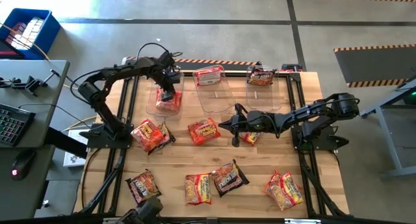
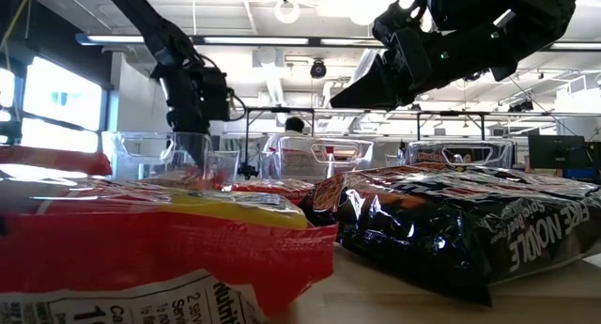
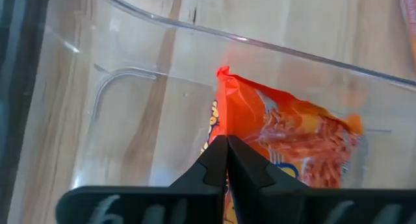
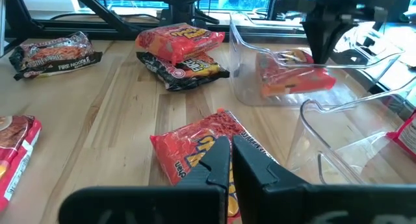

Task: Sort Maruchan noodles
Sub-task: Put the orange noodle pack into the left transparent bin

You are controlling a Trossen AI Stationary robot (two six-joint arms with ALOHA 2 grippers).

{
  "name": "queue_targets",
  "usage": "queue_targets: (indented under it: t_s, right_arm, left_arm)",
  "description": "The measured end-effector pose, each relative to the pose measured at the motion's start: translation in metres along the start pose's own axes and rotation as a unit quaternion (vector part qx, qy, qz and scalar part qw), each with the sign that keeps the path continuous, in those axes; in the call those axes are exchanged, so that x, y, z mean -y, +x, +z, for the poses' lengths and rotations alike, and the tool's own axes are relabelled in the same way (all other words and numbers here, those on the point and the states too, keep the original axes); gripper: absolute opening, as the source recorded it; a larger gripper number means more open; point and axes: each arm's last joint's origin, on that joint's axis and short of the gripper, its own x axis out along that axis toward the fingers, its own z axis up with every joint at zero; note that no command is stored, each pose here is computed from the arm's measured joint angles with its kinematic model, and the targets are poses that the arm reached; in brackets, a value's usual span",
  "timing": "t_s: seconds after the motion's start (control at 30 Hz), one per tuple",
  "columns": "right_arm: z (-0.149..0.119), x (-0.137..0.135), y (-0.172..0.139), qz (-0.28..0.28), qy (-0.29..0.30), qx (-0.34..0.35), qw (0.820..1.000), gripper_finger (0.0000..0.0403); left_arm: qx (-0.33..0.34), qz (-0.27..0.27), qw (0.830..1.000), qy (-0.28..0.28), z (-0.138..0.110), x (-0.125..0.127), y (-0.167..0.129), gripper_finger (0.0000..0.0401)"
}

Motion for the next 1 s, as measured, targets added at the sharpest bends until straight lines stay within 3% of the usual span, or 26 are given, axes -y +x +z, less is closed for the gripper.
queue_targets:
  t_s: [0.4, 0.5, 0.63, 0.77, 0.87, 1.0]
  right_arm:
    - [0.0, 0.002, 0.0, -0.002, -0.008, 0.0, 1.0, 0.0002]
    - [0.0, 0.004, 0.001, -0.004, -0.007, 0.0, 1.0, 0.0002]
    - [0.001, 0.007, 0.001, 0.002, -0.004, 0.008, 1.0, 0.0002]
    - [0.002, 0.007, 0.001, 0.003, -0.004, 0.013, 1.0, 0.0002]
    - [0.002, 0.007, 0.001, 0.003, -0.002, 0.013, 1.0, 0.0002]
    - [0.002, 0.007, 0.001, 0.004, 0.001, 0.013, 1.0, 0.0002]
  left_arm:
    - [0.055, 0.035, 0.997, 0.031, 0.01, 0.033, -0.045, 0.0]
    - [0.056, 0.082, 0.994, 0.045, 0.01, 0.04, -0.053, 0.0]
    - [0.075, 0.162, 0.983, 0.038, 0.015, 0.036, -0.062, 0.0]
    - [0.102, 0.208, 0.973, 0.02, 0.019, 0.026, -0.067, 0.0]
    - [0.108, 0.22, 0.97, 0.007, 0.018, 0.019, -0.067, 0.0]
    - [0.123, 0.193, 0.973, -0.023, 0.014, 0.016, -0.069, 0.0005]
